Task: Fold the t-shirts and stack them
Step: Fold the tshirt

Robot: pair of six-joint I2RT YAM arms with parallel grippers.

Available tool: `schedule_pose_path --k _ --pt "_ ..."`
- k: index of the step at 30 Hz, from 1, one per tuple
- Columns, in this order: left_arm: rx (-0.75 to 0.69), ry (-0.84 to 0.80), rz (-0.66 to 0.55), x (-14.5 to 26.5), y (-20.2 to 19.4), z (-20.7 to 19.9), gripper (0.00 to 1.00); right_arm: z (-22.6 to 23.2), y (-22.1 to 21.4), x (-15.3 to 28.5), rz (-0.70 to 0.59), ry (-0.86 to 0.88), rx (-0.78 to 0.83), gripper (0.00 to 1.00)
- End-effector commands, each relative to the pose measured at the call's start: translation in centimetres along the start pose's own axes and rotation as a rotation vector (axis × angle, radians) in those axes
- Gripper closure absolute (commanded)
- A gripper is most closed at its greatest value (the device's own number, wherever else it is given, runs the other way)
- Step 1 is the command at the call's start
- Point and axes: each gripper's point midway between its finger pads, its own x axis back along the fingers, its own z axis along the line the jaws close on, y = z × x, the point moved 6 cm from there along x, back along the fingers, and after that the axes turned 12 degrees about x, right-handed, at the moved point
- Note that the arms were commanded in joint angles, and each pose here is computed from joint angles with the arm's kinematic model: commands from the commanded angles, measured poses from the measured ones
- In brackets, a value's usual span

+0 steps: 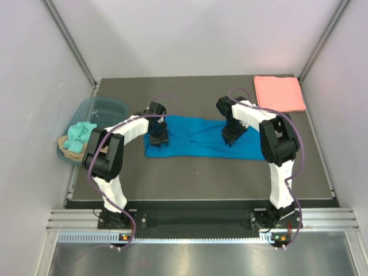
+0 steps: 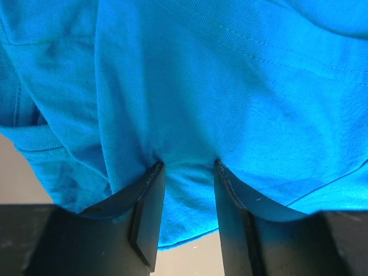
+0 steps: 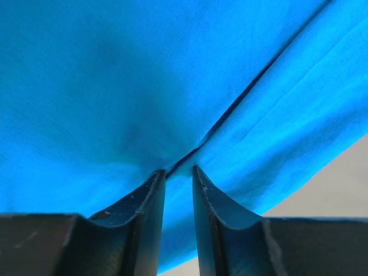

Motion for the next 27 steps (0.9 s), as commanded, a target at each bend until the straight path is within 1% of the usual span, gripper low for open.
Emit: schedule_pose_path --k 1,2,3,4,6,15,21,27 --pt "0.003 0.012 -0.025 -0.5 0.1 0.5 0.55 0.1 0.5 -0.1 0.002 -0.019 -0.025 0.75" --pt "0.003 0.036 -0.044 -0.5 0.3 0.8 0.55 0.0 0.5 -0.2 0.003 -0.024 -0.027 0.78" --pt "0.003 0.04 -0.042 -0.6 0.3 0.9 0.55 0.0 0.5 -0.2 0.001 -0.023 -0.024 0.91" --pt "0.003 0.05 -0.042 -0.6 0.3 1.0 0.55 0.0 0.5 -0.2 0.0 -0.026 -0.026 0.95" --pt "0.004 0.067 -0.046 -0.7 0.3 1.3 0.55 -0.2 0.6 -0.1 -0.003 -0.023 -0.028 1.0" --pt "0.002 0.175 -0.08 -0.6 0.5 2.6 0.55 -1.7 2.0 1.5 -0.072 -0.023 -0.073 1.0" --pt "0.0 0.211 -0.093 -0.7 0.7 3.1 0.55 -2.5 2.5 1.5 -0.078 -0.025 -0.089 1.0" --pt "0.003 0.211 -0.097 -0.7 0.9 2.9 0.55 -1.8 2.6 1.1 -0.065 0.012 -0.069 1.0"
